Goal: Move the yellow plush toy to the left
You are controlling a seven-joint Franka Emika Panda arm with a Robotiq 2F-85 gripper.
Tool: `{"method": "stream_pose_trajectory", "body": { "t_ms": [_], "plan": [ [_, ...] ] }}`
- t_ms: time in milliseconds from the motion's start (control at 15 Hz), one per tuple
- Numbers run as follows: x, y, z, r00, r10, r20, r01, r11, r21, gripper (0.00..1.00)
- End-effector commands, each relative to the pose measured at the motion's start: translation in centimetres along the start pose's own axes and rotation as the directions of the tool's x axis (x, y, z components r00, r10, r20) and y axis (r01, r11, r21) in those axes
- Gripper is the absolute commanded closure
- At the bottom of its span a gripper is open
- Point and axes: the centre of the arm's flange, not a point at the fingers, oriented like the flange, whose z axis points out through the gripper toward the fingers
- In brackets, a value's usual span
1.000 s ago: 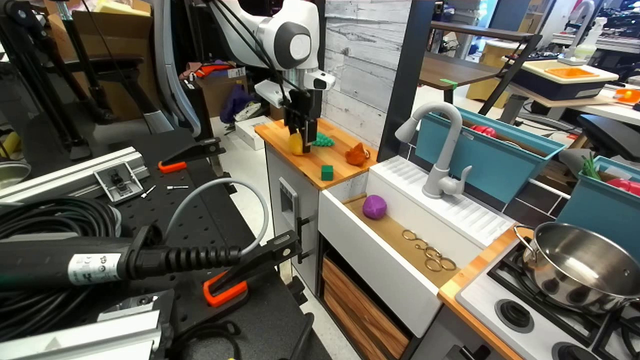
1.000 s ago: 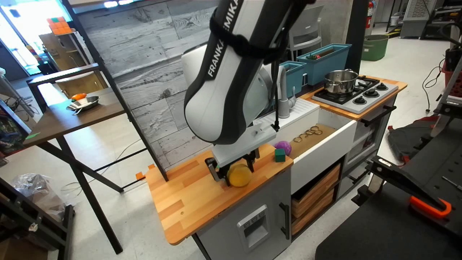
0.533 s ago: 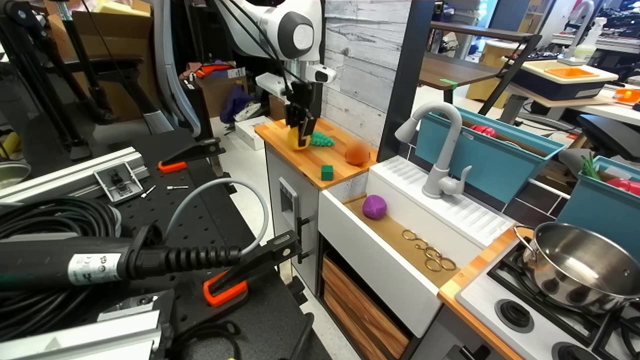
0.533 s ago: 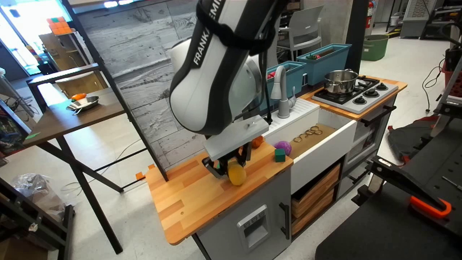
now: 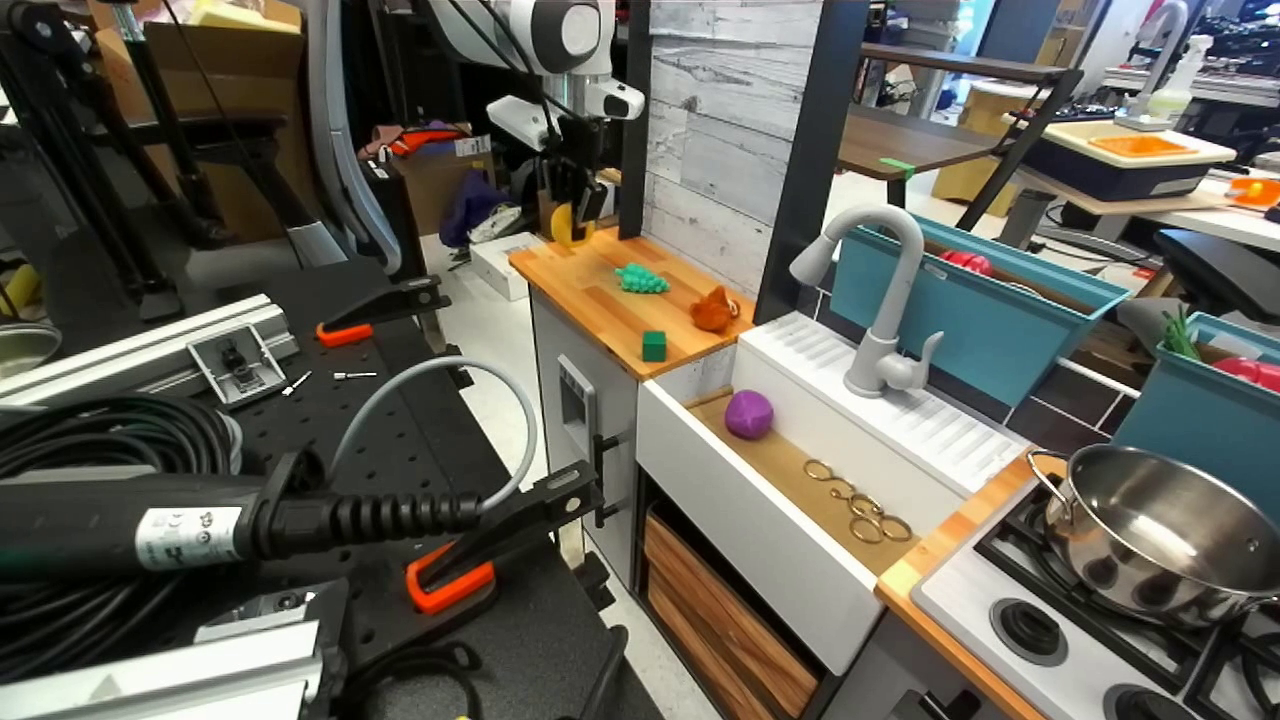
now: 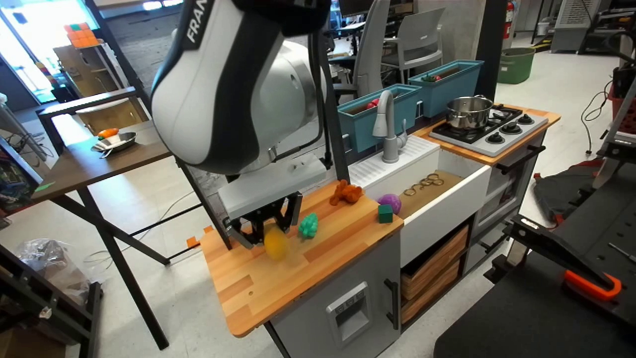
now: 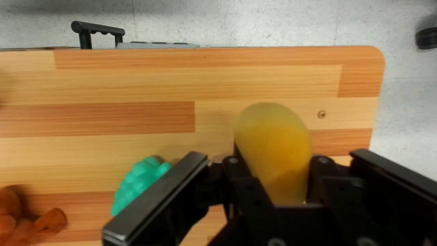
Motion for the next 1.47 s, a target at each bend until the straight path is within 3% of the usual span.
{"method": "stream_pose_trajectory", "body": {
  "t_ms": [0, 867, 933, 1000, 1400],
  "plan": [
    [0.0, -1.9, 0.7, 0.999, -0.042, 0.023, 0.041, 0.999, 0.02, 0.94],
    [-0.9, -3.0, 6.5, 0.996, -0.079, 0.036, 0.077, 0.996, 0.04, 0.94],
    [-0.9, -3.0, 6.5, 0.996, -0.08, 0.034, 0.079, 0.996, 0.041, 0.49],
    [-0.8, -3.1, 6.4, 0.996, -0.082, 0.029, 0.081, 0.996, 0.04, 0.48],
    [-0.6, -2.8, 4.6, 0.996, -0.092, 0.02, 0.091, 0.995, 0.034, 0.05]
  ]
}}
